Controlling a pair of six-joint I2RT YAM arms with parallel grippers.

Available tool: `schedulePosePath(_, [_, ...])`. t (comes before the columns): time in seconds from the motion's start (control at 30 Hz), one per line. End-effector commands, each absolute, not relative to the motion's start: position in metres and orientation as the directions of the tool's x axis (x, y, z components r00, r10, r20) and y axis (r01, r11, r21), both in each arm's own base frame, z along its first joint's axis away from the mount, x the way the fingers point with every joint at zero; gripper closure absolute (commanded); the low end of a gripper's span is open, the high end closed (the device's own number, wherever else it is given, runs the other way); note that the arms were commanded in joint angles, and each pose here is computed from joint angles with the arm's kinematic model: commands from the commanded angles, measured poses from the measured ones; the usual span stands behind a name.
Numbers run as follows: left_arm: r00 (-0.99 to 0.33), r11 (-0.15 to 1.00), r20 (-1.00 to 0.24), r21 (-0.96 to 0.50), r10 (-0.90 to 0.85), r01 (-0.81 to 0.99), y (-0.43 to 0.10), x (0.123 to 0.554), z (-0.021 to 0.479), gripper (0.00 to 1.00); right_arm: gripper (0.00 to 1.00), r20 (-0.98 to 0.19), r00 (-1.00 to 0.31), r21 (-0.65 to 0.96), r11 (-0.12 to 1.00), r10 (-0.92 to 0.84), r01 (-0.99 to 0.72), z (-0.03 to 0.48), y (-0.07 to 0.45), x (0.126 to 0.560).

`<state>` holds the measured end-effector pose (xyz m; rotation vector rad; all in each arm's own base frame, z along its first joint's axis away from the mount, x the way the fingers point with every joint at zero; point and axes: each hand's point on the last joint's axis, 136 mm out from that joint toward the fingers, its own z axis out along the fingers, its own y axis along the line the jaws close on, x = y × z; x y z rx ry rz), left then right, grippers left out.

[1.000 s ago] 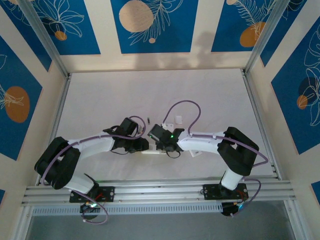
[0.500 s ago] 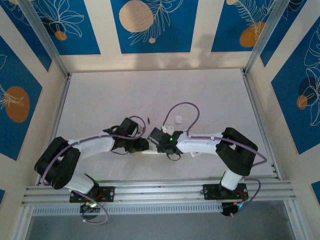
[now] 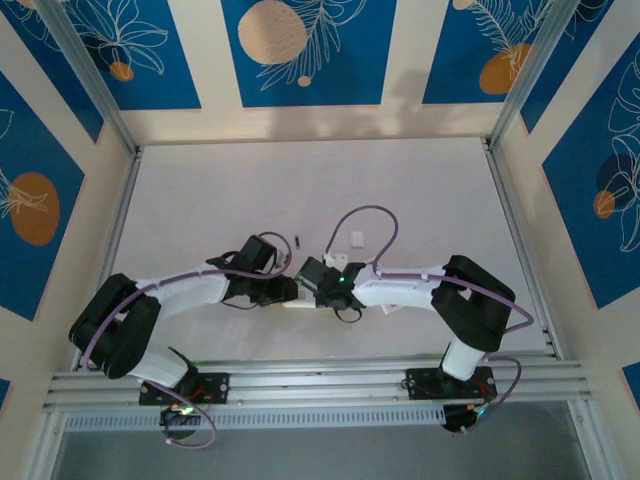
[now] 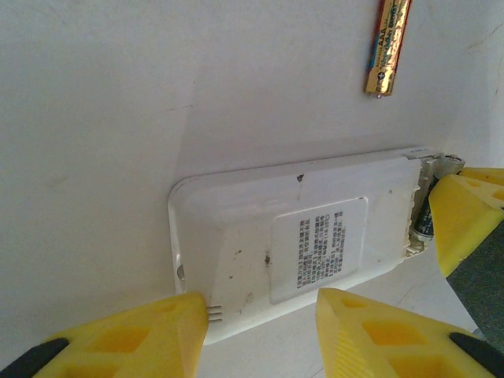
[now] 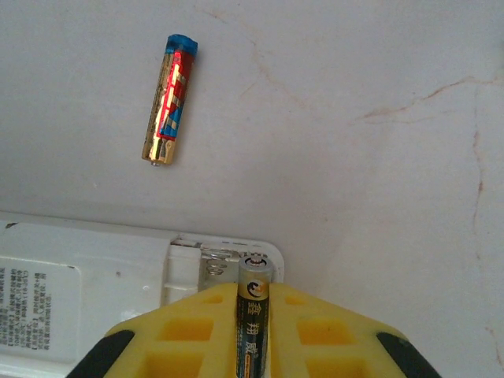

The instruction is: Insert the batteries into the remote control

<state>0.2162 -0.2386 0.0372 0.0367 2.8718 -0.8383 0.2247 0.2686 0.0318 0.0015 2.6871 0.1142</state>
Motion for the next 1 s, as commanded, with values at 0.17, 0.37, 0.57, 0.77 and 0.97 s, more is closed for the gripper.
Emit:
schedulePosePath(0.17, [-0.991,0.86,-0.131,-0.506,0.002,0.069,-0.24,0.21,0.027,0.56,0.87,-0.334,-0.941,0.047,0.998,0.055,0.041,0.024,0.258,0.206])
schedulePosePath(0.37, [-0.991,0.858,-0.133,-0.509,0.0,0.069,-0.241,0.211,0.028,0.56,0.88,-0.252,-0.967,0.022,0.999,0.044,0.039,0.016,0.256,0.197])
schedulePosePath(0.57, [-0.991,0.859,-0.135,-0.507,0.0,0.069,-0.241,0.211,0.028,0.56,0.89,-0.142,-0.988,0.051,0.997,0.062,0.056,0.002,0.26,0.189])
schedulePosePath(0.77, [-0.991,0.862,-0.136,-0.503,0.003,0.072,-0.239,0.209,0.028,0.56,0.9,-0.057,-0.992,-0.018,0.993,0.112,0.113,-0.021,0.248,0.184])
schedulePosePath(0.97, [-0.99,0.865,-0.139,-0.496,0.002,0.072,-0.237,0.209,0.026,0.56,0.84,-0.165,-0.984,0.04,0.998,0.064,0.058,0.002,0.258,0.202])
